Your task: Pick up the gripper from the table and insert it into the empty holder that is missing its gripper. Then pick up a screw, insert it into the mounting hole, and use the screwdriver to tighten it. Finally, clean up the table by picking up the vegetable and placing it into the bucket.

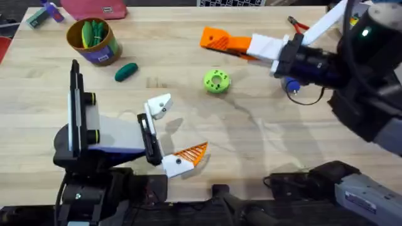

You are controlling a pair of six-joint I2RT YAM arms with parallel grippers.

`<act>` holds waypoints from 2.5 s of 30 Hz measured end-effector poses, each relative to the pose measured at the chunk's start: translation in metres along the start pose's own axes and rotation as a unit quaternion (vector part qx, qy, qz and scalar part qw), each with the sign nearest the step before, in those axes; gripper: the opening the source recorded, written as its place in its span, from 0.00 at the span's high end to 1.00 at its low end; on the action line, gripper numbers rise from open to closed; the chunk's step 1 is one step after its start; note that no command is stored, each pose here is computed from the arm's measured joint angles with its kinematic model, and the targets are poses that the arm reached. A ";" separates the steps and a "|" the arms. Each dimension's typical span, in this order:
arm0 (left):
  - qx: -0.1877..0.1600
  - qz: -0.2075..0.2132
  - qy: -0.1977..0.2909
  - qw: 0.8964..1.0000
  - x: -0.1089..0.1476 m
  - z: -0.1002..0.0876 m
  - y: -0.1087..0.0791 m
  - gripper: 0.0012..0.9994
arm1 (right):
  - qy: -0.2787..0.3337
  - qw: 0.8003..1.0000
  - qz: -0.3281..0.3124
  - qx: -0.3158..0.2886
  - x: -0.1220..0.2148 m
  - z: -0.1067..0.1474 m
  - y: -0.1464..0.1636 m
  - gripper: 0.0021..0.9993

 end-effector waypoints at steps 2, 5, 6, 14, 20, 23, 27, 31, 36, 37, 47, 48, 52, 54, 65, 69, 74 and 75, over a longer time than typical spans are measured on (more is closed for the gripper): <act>0.000 0.000 0.000 1.000 0.000 0.000 0.000 0.01 | 0.012 0.999 -0.029 -0.020 -0.001 0.007 0.002 0.99; 0.000 0.000 0.000 1.000 0.000 0.000 0.000 0.01 | 0.049 0.996 -0.057 -0.057 -0.003 0.018 0.002 0.99; 0.000 0.000 0.000 1.000 0.000 0.000 0.000 0.01 | 0.063 0.994 -0.065 -0.066 -0.004 0.022 0.002 0.99; 0.000 0.000 0.000 1.000 0.000 0.000 0.000 0.01 | 0.166 0.971 -0.142 -0.100 -0.014 0.050 -0.009 0.99; 0.000 0.000 0.000 1.000 0.000 0.000 0.000 0.01 | 0.212 0.954 -0.194 -0.089 -0.018 0.064 -0.017 0.99; 0.000 0.000 0.000 1.000 0.000 0.000 0.000 0.01 | 0.237 0.943 -0.206 -0.111 -0.019 0.074 -0.025 0.99; 0.000 0.000 0.000 1.000 0.000 0.000 0.000 0.01 | 0.260 0.931 -0.211 -0.143 -0.020 0.085 -0.036 0.99; 0.000 0.000 0.000 1.000 0.000 0.000 0.000 0.01 | 0.283 0.919 -0.222 -0.163 -0.022 0.096 -0.039 0.99; 0.000 0.000 0.000 1.000 0.000 0.000 0.000 0.01 | 0.299 0.910 -0.230 -0.170 -0.024 0.103 -0.035 0.99; 0.000 0.000 0.000 1.000 0.000 0.000 0.000 0.01 | 0.300 0.910 -0.230 -0.172 -0.024 0.103 -0.035 0.99; 0.000 0.000 0.000 1.000 0.000 0.000 0.000 0.01 | 0.309 0.908 -0.217 -0.184 -0.035 0.108 -0.029 0.99; 0.000 0.000 0.000 1.000 0.000 0.000 0.000 0.01 | 0.310 0.908 -0.215 -0.184 -0.037 0.108 -0.027 0.99; 0.000 0.000 0.000 1.000 0.000 0.000 0.000 0.01 | 0.312 0.909 -0.208 -0.182 -0.046 0.108 -0.022 0.99; 0.000 0.000 0.000 1.000 0.000 0.000 0.000 0.01 | 0.313 0.909 -0.207 -0.179 -0.050 0.107 -0.019 0.99; 0.000 0.000 0.000 1.000 0.000 0.000 0.000 0.01 | 0.317 0.909 -0.198 -0.185 -0.057 0.110 -0.015 0.99; 0.000 0.000 0.000 1.000 0.000 0.000 0.000 0.01 | 0.318 0.908 -0.197 -0.187 -0.057 0.110 -0.015 0.99; 0.000 0.000 0.000 1.000 0.000 0.000 0.000 0.01 | 0.320 0.907 -0.197 -0.191 -0.057 0.110 -0.013 0.99; 0.000 0.000 0.000 1.000 0.000 0.000 0.000 0.01 | 0.320 0.907 -0.198 -0.190 -0.058 0.110 -0.013 0.99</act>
Point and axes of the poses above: each hand's point on the last joint's axis, 136 mm out from that joint toward the fingers, its own x axis back along the fingers, its own y axis along the line the jaws close on, z = x × y, the point moved 5 cm from there along x, back along the fingers, and after that the axes turned 9 degrees about x, right-handed, at the moved point
